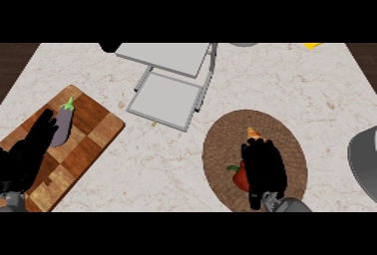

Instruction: Pick the bell pepper from the placemat and place it in the tiered shelf

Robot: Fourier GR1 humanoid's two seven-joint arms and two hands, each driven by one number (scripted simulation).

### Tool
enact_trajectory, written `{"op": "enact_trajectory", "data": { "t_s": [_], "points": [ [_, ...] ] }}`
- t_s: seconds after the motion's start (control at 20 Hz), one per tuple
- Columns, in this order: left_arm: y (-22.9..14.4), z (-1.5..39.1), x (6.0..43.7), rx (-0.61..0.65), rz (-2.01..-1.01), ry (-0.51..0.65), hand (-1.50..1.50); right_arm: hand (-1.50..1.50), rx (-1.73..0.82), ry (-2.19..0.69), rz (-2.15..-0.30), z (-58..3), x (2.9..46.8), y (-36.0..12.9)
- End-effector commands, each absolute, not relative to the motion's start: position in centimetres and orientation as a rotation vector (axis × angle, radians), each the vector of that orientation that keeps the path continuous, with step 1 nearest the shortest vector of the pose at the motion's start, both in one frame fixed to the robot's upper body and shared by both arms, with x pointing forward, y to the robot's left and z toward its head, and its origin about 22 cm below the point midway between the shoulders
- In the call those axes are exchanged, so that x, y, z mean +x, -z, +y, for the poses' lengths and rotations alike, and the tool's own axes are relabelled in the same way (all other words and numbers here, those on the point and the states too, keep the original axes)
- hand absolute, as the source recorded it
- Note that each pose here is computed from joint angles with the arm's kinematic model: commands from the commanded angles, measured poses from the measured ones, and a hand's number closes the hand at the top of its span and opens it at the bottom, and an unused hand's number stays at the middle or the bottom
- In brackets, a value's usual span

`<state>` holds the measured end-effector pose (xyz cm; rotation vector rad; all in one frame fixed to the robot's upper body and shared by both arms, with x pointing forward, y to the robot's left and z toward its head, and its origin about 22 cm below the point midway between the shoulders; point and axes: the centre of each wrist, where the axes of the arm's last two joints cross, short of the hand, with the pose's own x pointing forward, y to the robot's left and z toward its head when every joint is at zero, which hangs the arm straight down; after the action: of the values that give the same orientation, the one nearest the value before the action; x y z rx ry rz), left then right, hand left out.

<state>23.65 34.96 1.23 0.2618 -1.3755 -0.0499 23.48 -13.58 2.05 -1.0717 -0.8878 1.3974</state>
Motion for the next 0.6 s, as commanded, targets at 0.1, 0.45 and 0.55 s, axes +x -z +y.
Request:
{"op": "enact_trajectory", "data": {
  "t_s": [0.1, 0.45, 0.55],
  "points": [
    [0.1, 35.2, 22.8, 0.249, -1.325, 0.039, 0.00, 1.50, -1.099, -1.456, -0.877, -13.9, 24.1, 0.2],
    [0.0, 35.3, 22.2, 0.273, -1.320, 0.046, 0.00, 1.50, -1.196, -1.429, -1.018, -11.8, 22.7, -2.6],
    [-0.4, 34.8, 23.8, 0.242, -1.341, 0.054, 0.00, 1.50, -1.122, -1.353, -1.049, -5.5, 24.4, -4.4]
  ]
}}
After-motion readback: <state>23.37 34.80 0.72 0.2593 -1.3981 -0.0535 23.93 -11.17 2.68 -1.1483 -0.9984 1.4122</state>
